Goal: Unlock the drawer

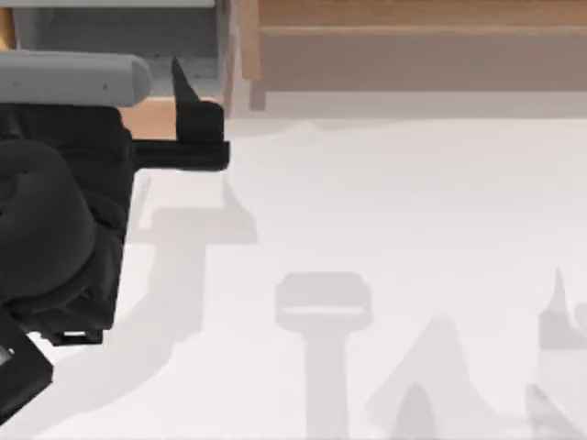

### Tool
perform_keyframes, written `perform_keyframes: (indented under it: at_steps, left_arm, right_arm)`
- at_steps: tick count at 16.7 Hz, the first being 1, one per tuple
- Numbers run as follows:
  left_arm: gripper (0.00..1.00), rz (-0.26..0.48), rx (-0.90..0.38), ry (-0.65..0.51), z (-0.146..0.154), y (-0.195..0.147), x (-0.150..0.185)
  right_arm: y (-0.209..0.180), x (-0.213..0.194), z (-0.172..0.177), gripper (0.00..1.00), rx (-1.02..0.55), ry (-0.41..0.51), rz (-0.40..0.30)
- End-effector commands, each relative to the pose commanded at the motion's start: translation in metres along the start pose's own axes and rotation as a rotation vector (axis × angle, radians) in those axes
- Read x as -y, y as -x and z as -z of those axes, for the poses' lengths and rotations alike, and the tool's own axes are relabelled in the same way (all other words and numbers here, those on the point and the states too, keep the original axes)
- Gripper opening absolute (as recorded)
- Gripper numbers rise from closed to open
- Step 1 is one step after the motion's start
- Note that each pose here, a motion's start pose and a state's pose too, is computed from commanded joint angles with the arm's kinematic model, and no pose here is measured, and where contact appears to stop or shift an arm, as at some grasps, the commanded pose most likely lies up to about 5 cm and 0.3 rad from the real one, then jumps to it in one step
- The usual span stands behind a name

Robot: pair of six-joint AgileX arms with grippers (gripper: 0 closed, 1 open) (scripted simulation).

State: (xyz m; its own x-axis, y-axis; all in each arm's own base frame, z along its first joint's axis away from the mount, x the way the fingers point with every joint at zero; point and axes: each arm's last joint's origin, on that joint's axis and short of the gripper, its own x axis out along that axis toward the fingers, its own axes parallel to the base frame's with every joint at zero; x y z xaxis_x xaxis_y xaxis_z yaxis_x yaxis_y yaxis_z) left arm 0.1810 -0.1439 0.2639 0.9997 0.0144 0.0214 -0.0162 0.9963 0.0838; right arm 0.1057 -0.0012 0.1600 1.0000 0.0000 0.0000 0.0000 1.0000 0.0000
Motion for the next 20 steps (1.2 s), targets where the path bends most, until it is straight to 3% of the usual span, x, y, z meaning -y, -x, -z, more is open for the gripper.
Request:
perform_keyframes:
  at_steps: [2,5,10,15,20]
  left_arm:
    - [1.0,-0.027,0.013,-0.106,-0.002,-0.032,-0.007]
    - [1.0,-0.099,0.006,-0.358,0.007,-0.096,-0.041]
    - [1.0,-0.19,-0.103,-0.882,0.064,-0.188,-0.165]
    - [1.0,-0.111,-0.148,-1.295,0.141,-0.213,-0.274]
    - [1.0,0.019,-0.024,-1.471,0.192,-0.224,-0.298]
  right_arm:
    - [0.0,0.0,0.0,1.0,0.0,0.0,0.0]
    - [0.0,0.0,0.0,1.0,0.0,0.0,0.0]
    - [0.0,0.0,0.0,1.0,0.0,0.0,0.0]
    - [0.0,0.0,0.0,1.0,0.0,0.0,0.0]
    - [0.0,0.0,0.0,1.0,0.0,0.0,0.0]
